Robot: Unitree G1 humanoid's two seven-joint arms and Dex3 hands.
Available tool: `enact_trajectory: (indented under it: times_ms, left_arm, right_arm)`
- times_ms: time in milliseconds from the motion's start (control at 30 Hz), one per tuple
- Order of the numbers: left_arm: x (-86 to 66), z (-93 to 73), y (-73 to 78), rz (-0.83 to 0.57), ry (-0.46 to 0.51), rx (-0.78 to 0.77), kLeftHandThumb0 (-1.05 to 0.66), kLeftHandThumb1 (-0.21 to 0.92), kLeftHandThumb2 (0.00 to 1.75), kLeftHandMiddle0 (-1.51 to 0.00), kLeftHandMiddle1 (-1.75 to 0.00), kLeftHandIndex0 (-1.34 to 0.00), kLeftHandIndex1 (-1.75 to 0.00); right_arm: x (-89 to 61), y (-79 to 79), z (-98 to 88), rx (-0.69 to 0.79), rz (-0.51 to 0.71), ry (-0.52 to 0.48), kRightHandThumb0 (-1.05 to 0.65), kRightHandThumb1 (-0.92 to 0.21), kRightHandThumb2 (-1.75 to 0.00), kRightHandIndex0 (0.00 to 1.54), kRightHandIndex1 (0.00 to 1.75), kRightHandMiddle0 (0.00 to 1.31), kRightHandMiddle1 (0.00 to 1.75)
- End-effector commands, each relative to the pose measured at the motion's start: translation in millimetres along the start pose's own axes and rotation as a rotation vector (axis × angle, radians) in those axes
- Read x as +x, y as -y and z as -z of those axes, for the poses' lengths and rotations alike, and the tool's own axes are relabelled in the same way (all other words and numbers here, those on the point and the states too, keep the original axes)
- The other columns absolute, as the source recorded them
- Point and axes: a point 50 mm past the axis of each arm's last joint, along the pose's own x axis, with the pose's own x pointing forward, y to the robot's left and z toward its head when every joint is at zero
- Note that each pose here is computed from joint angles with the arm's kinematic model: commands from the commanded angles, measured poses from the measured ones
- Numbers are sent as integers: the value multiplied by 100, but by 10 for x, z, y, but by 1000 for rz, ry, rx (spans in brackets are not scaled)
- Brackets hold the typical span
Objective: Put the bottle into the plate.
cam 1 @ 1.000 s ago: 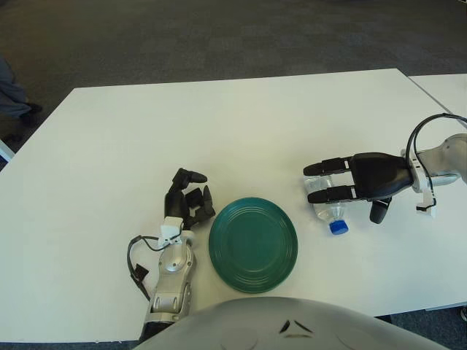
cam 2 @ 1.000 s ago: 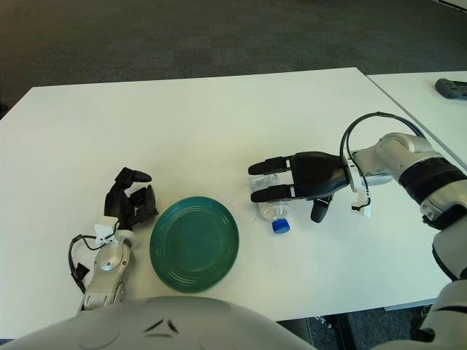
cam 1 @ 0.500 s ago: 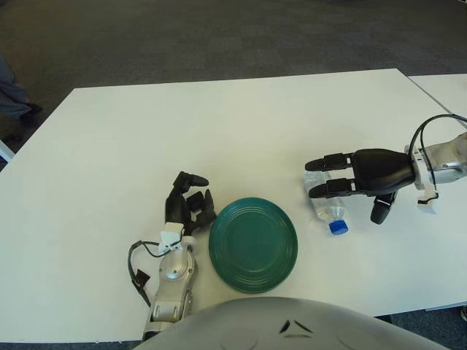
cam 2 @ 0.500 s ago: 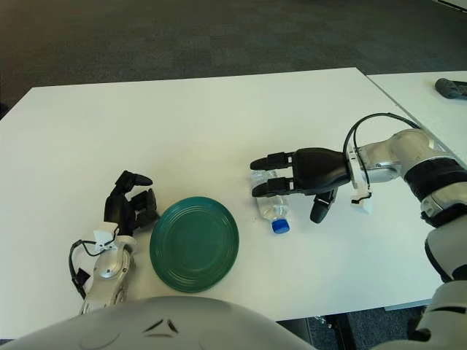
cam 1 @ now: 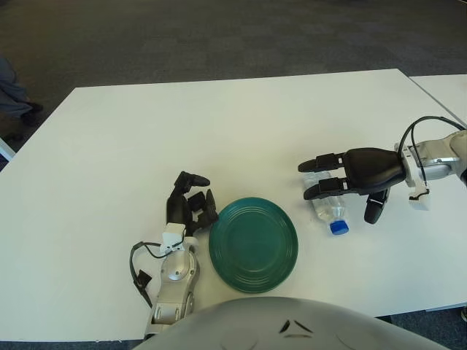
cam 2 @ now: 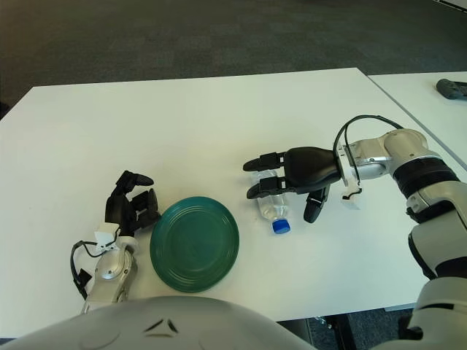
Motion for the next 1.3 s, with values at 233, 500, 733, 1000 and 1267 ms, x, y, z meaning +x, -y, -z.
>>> enact_trajectory:
  times_ms: [233, 500, 733, 1000, 1267]
  left_arm:
    - [-60, -44, 169, 2, -4, -64, -48, 34, 129, -130, -175, -60, -175]
    - [-77, -66, 214, -2, -4, -83, -48, 34, 129, -130, -175, -60, -175]
    - [-90, -86, 235, -10, -6, -88, -48, 34, 129, -130, -175, -60, -175]
    - [-103, -113, 246, -22, -11, -92, -48, 34, 129, -130, -175, -60, -175]
    - [-132, -164, 222, -19, -1, -86, -48, 34, 128, -130, -175, -60, -175]
  right_arm:
    - [39, 127, -16, -64, 5, 42, -92, -92, -43, 28, 2, 0, 56]
    - [58, 115, -19, -55, -10, 53, -87, -92, -48, 28, 2, 0, 59]
    - [68, 96, -23, -47, -34, 60, -84, -92, -51, 30, 2, 0, 61]
    - [118, 85, -40, -31, -41, 94, -81, -92, -49, 31, 2, 0, 65]
    - [166, 92, -75, -52, 4, 105, -80, -92, -57, 29, 0, 0, 59]
